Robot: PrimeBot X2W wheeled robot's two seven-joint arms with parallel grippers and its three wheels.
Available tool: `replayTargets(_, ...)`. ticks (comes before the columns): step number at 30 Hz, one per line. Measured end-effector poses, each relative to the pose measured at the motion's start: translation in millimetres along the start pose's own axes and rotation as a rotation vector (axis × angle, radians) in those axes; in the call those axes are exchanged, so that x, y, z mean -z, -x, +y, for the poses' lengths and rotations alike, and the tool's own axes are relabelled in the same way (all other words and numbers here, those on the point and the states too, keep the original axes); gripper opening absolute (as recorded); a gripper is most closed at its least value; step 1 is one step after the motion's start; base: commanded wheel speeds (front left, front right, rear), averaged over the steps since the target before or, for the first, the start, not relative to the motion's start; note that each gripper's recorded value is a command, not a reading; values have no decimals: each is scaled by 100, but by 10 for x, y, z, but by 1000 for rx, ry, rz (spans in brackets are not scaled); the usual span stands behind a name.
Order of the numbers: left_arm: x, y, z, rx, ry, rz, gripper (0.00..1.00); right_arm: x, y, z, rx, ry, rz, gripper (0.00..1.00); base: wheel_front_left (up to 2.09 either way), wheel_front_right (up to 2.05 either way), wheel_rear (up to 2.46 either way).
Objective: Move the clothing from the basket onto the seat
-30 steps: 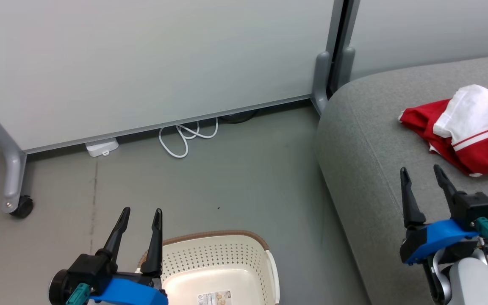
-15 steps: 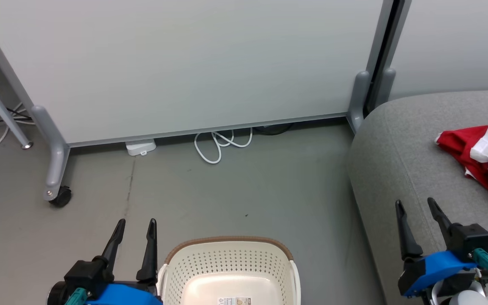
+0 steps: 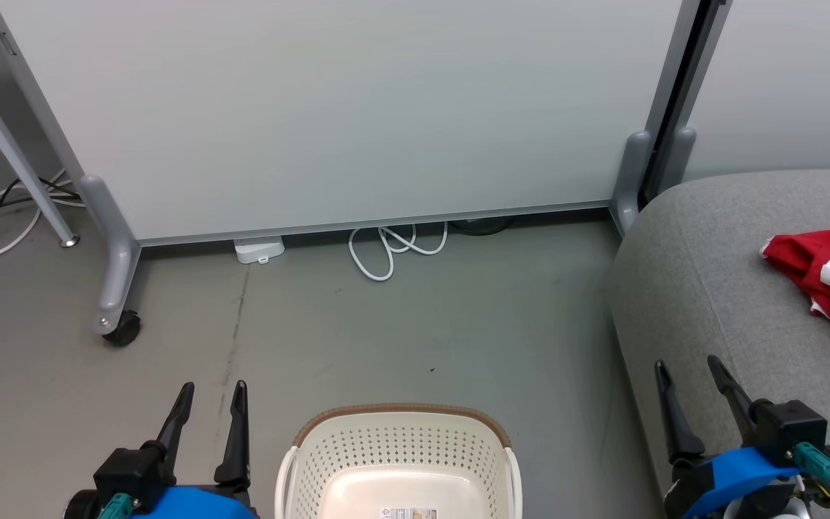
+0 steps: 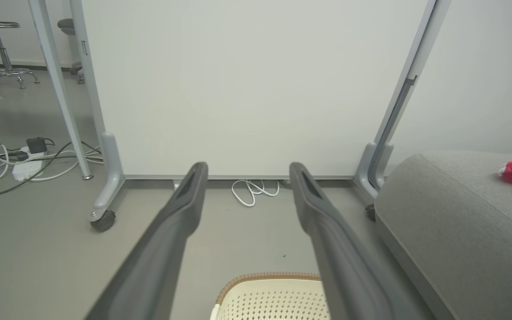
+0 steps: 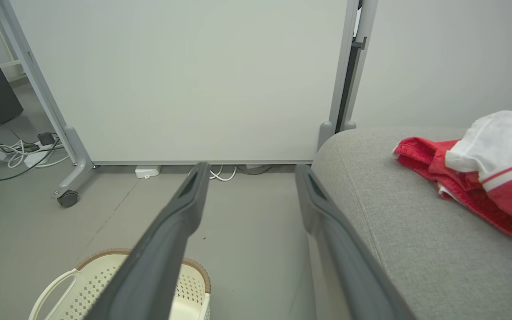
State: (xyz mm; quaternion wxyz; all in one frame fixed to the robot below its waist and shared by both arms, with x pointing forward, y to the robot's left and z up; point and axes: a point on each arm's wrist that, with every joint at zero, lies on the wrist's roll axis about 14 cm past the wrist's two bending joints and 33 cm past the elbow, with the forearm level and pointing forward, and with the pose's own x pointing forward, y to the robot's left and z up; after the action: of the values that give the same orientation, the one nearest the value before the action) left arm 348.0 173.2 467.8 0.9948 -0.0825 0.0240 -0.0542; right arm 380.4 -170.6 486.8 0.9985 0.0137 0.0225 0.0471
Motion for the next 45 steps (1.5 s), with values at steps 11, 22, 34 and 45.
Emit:
replayTargets(11, 50, -24, 28, -11, 9, 16, 100, -20, 17, -27, 9, -9, -4, 100, 0, 0, 0)
replayTargets(22, 68, -12, 77, -27, 10, 22, 100, 12, 18, 40, -10, -25, 5, 100, 0, 0, 0)
replayTargets(34, 484, 217, 77, -55, 43, 149, 0, 343, 130, 51, -4, -44, 105, 0, 0, 0, 0)
replayTargets(45, 545, 250, 147, -121, 208, 173, 0, 429, 171, -11, 43, -225, 136, 0, 0, 0, 0)
